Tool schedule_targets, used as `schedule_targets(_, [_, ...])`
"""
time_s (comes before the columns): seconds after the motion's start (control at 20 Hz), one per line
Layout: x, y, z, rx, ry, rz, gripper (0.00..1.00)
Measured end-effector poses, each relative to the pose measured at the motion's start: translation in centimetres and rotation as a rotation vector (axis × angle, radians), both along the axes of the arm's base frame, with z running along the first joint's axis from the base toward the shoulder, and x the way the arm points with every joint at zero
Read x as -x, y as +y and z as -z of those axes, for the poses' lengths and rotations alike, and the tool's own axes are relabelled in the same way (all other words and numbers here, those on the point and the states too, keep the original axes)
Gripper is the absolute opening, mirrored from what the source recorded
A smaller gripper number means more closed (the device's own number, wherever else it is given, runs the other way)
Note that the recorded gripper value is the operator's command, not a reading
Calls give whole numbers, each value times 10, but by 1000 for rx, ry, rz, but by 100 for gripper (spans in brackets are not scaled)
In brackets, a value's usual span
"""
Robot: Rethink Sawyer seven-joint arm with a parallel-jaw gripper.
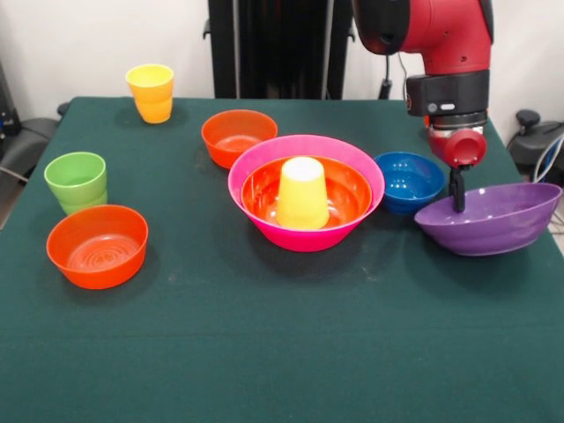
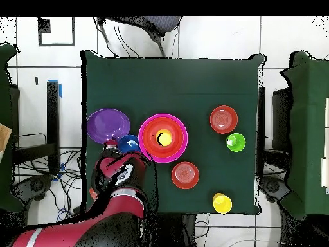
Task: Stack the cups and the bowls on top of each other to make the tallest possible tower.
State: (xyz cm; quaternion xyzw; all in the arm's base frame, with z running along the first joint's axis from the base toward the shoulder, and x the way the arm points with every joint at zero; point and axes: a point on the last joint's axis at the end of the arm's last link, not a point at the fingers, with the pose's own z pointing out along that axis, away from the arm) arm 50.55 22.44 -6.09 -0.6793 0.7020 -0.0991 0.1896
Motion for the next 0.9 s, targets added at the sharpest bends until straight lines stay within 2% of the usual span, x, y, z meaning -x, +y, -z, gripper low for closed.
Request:
schedule_targets(0.25, [0,2,0,2,2,-4,0])
schedule_targets(0.55, [-4,3,-4,-14,7,-6,0])
schedule_targets(0.9, [-18,-6,-30,-112,25,33,0])
